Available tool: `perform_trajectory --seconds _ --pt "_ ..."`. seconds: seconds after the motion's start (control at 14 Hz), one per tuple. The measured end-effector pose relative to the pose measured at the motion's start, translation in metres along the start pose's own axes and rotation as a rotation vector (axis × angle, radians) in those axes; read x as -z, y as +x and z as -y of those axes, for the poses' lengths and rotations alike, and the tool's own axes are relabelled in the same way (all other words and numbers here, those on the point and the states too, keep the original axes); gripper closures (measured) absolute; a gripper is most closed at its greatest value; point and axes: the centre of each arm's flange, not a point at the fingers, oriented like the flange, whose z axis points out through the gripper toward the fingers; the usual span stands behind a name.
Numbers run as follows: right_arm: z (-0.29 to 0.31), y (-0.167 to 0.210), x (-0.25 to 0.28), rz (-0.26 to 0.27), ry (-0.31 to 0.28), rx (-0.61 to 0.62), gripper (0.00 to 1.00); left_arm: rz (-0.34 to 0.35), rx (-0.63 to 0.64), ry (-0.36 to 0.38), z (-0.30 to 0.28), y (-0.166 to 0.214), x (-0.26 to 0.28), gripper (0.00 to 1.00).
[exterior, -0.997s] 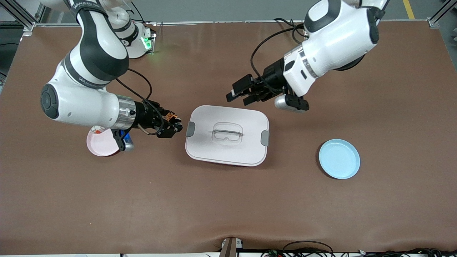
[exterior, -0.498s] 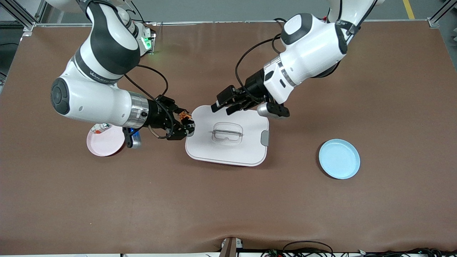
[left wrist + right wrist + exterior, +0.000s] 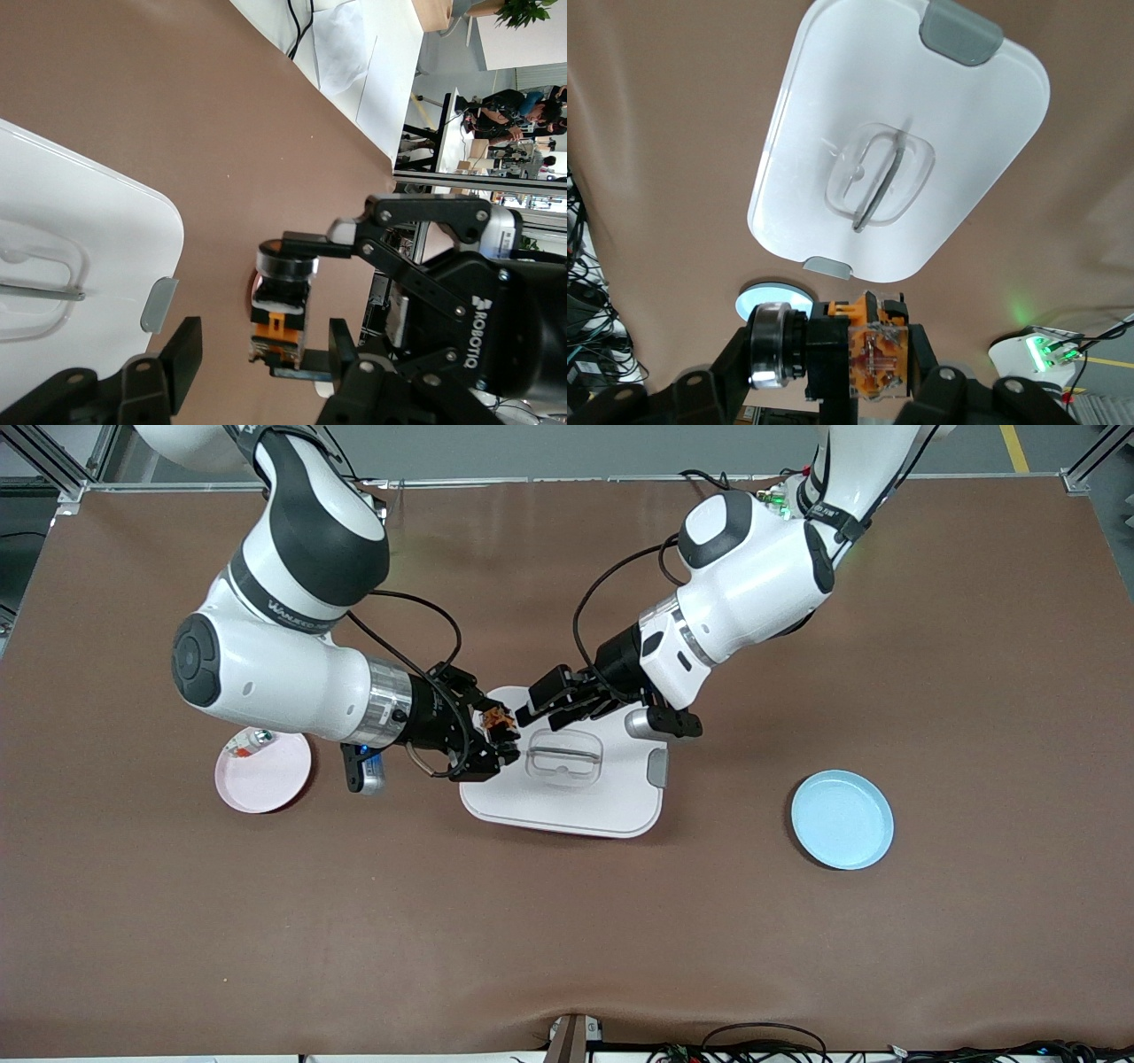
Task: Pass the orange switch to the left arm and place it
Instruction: 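Carry the switch over the box toward the left gripper, then grasp the switch with the left gripper and open the right gripper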
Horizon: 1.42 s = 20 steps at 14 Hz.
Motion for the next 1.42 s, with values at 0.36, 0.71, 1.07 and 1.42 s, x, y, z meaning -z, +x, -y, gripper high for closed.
perform_trajectory --seconds 0.36,0.71,1.07,1.42 --pt "0.009 -0.004 -0.007 0.006 0.024 -0.051 0.28 0.005 -0.009 -0.002 0.003 0.003 -0.005 0.39" --pt "0.014 -0.009 -0.014 0.012 0.040 -0.075 0.28 0.010 -0.012 -0.014 0.007 0.017 -0.014 0.42" --pt "0.019 -0.014 -0.016 0.020 0.075 -0.101 0.28 0.022 -0.014 -0.013 0.016 0.023 -0.027 0.44" --pt "0.021 -0.016 -0.013 0.024 0.091 -0.107 0.28 0.016 -0.016 -0.024 0.014 0.021 -0.033 0.59"
